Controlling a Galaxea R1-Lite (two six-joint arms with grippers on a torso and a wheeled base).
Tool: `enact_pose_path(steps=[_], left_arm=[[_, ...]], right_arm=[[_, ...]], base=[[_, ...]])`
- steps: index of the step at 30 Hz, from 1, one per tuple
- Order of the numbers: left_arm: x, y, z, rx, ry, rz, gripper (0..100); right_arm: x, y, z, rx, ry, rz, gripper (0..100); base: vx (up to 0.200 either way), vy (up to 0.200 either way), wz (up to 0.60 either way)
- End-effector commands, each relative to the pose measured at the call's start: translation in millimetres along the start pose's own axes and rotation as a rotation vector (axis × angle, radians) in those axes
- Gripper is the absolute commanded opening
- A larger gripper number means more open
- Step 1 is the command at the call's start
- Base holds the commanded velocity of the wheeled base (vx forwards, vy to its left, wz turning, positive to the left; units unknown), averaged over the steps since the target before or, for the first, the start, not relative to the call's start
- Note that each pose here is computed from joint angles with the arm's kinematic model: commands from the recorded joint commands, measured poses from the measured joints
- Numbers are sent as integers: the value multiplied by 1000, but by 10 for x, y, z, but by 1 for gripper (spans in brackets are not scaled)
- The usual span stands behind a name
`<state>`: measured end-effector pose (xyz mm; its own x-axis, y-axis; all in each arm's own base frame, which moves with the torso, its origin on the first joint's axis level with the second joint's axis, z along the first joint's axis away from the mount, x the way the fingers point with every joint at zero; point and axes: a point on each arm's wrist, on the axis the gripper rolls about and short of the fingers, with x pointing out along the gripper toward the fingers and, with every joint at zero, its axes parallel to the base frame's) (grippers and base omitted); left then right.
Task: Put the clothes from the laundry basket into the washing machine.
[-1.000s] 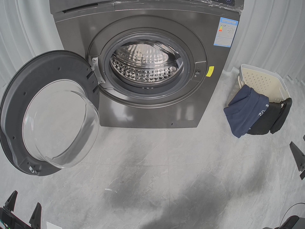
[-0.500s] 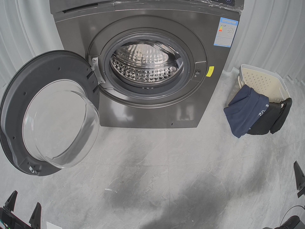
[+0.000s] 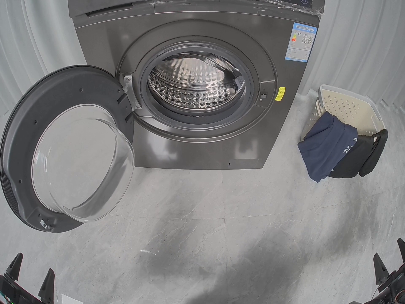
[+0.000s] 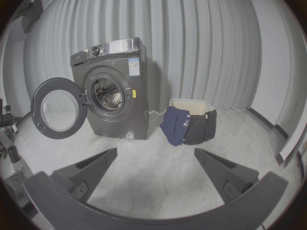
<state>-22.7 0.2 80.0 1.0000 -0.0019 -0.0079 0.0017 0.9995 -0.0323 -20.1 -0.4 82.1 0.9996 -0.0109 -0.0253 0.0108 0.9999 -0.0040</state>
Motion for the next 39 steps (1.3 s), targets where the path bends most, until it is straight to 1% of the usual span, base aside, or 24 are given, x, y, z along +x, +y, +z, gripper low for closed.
enact_pose_path(steps=[1,30,34,37,39], left_arm=[[2,2,-43,0,3,-1,100],[2,2,-43,3,3,-1,100],[2,1,-43,0,3,0,100],[2,1,-43,19,-2,-1,100],[3,1,-44,17,1,0,100]], right_arm=[[-20,2,-61,-10,-24,5,100],[-23,3,-62,-7,-27,9,100],[-23,3,-62,-7,-27,9,100],[-23,3,-62,-7,-27,9,100],[-23,3,-62,-7,-27,9,100]], base=[[0,-200,0],[0,-200,0],[0,-200,0],[0,-200,0],[0,-200,0]])
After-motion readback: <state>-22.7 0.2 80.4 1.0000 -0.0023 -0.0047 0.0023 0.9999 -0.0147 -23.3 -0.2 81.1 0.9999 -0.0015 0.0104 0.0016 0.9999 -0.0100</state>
